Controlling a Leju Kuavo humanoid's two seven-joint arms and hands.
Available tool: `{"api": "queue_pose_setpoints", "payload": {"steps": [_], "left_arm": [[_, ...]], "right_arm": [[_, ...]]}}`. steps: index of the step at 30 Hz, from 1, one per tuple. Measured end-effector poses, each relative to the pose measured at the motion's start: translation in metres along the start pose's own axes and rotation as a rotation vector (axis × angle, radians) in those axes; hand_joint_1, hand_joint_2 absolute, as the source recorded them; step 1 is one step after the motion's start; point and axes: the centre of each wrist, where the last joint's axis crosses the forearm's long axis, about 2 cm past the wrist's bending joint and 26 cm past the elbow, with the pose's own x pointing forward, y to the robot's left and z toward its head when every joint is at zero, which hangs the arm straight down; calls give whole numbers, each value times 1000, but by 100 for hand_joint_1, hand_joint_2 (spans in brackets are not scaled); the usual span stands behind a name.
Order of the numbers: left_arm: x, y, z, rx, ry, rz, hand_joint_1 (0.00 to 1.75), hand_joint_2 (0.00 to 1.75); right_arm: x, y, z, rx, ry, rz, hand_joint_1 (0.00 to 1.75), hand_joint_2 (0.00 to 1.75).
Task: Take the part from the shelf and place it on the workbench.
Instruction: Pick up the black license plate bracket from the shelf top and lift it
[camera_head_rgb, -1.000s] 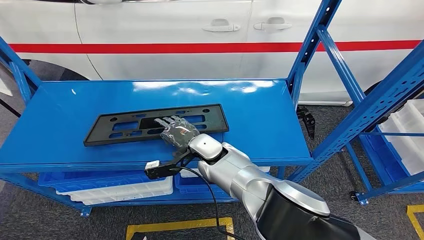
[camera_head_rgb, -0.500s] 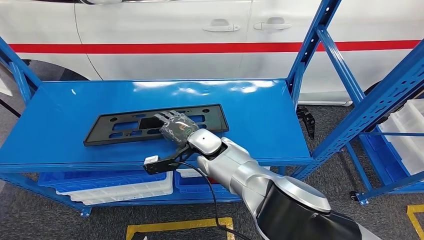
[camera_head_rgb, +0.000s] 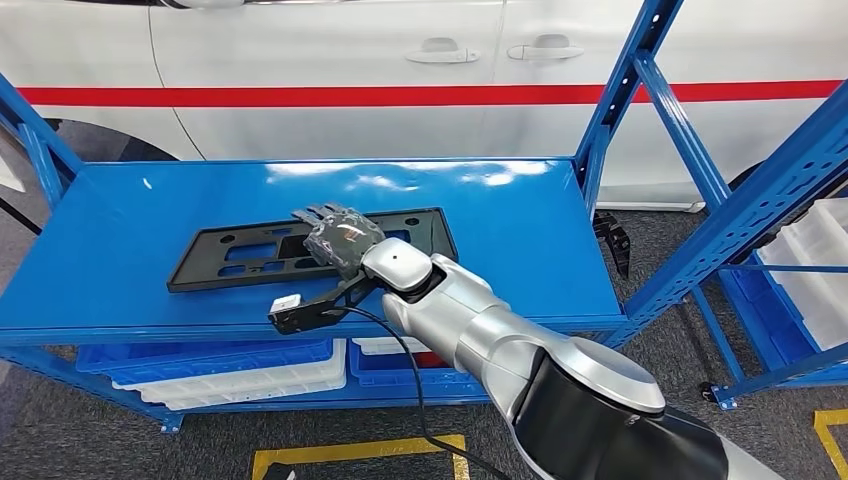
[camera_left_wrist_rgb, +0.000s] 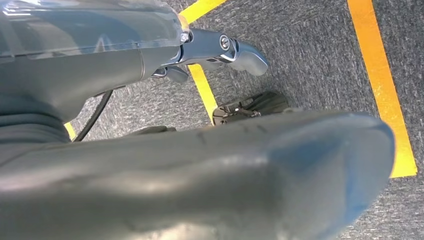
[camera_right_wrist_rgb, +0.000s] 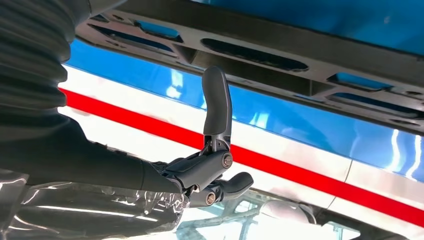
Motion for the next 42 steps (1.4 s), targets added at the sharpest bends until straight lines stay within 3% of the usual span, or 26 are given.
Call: {"api": "queue_pose_setpoints", "payload": {"steps": [15,19,42], "left_arm": [[0,-6,0,-6,-9,15,0,0],[0,-6,0,-7,-8,13,0,0],[0,-6,0,-13,3,3,0,0]], "right_arm": [[16,23,5,30,-8,-76,0,175],[16,23,5,22,5,-91,0,0],[4,27,8,45,7,-160,0,0]]}}
